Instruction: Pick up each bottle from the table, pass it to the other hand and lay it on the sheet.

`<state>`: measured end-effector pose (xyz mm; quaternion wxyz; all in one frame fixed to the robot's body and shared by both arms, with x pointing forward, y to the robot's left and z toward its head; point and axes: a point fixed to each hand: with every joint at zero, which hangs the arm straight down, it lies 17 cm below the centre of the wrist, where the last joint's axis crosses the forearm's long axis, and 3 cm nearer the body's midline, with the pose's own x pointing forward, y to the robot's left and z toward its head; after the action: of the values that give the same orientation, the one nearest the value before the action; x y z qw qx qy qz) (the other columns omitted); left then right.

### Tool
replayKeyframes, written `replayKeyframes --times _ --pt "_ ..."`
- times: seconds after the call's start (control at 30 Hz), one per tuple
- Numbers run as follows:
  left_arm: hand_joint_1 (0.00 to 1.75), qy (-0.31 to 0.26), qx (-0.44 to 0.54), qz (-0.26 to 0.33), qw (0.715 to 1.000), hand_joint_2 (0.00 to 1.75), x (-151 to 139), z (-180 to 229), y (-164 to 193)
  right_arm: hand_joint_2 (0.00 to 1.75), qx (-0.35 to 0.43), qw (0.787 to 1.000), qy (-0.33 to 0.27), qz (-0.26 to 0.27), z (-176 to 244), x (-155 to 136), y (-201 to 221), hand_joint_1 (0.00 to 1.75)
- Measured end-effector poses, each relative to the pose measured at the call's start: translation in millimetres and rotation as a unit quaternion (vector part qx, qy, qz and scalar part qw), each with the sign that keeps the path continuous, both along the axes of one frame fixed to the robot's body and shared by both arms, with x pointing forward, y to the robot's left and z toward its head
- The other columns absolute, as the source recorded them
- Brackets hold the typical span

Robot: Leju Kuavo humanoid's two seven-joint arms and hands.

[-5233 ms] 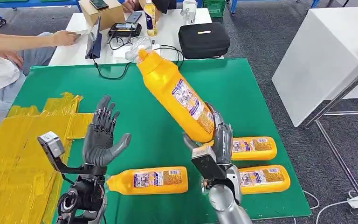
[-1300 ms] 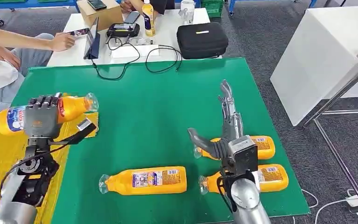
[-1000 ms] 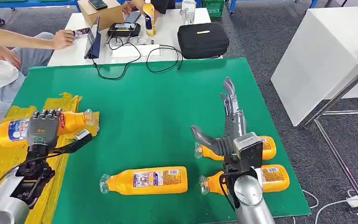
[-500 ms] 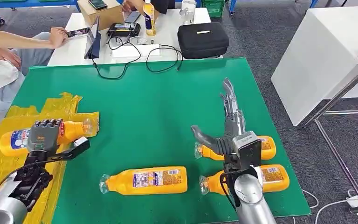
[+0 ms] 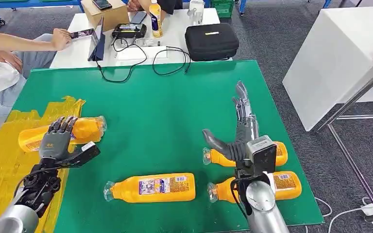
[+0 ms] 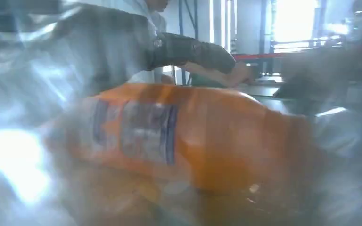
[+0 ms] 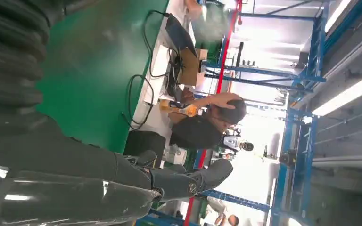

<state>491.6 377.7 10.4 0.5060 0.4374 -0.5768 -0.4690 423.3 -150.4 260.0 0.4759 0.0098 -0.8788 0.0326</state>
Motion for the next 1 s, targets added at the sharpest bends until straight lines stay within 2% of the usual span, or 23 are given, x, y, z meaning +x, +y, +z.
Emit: replayKeyframes --times 0.6,0.7,0.77,0.83,0.93,1.0 --pt "0.0 -0.013 -0.06 0.019 0.998 1.75 -0.5 1.5 -10.5 1.75 0.018 1.0 -0.009 -0.017 7.9 6.3 -18.8 0.0" --pt "0.0 -0.025 -0.109 0.013 0.994 1.75 -0.6 6.5 -16.3 1.75 0.011 1.0 -0.011 -0.012 8.4 6.0 -16.0 0.0" --pt "0.0 -0.047 -0.223 0.038 0.973 1.75 1.1 18.5 -11.1 1.75 -0.023 1.0 -0.017 0.004 6.9 3.0 -2.9 0.0" --pt "0.0 -0.097 -0.335 0.065 0.935 1.75 8.3 46.5 -4.9 1.75 -0.067 0.997 -0.023 0.027 2.4 -3.1 16.4 0.0" --pt "0.0 -0.133 -0.389 0.056 0.91 1.75 14.5 75.4 -7.9 1.75 -0.111 0.992 -0.027 0.05 -3.7 -10.9 39.1 0.0" --pt "0.0 -0.171 -0.443 0.034 0.879 1.75 15.3 108.2 -12.6 1.75 -0.174 0.981 -0.038 0.073 -12.1 -20.1 64.5 0.0"
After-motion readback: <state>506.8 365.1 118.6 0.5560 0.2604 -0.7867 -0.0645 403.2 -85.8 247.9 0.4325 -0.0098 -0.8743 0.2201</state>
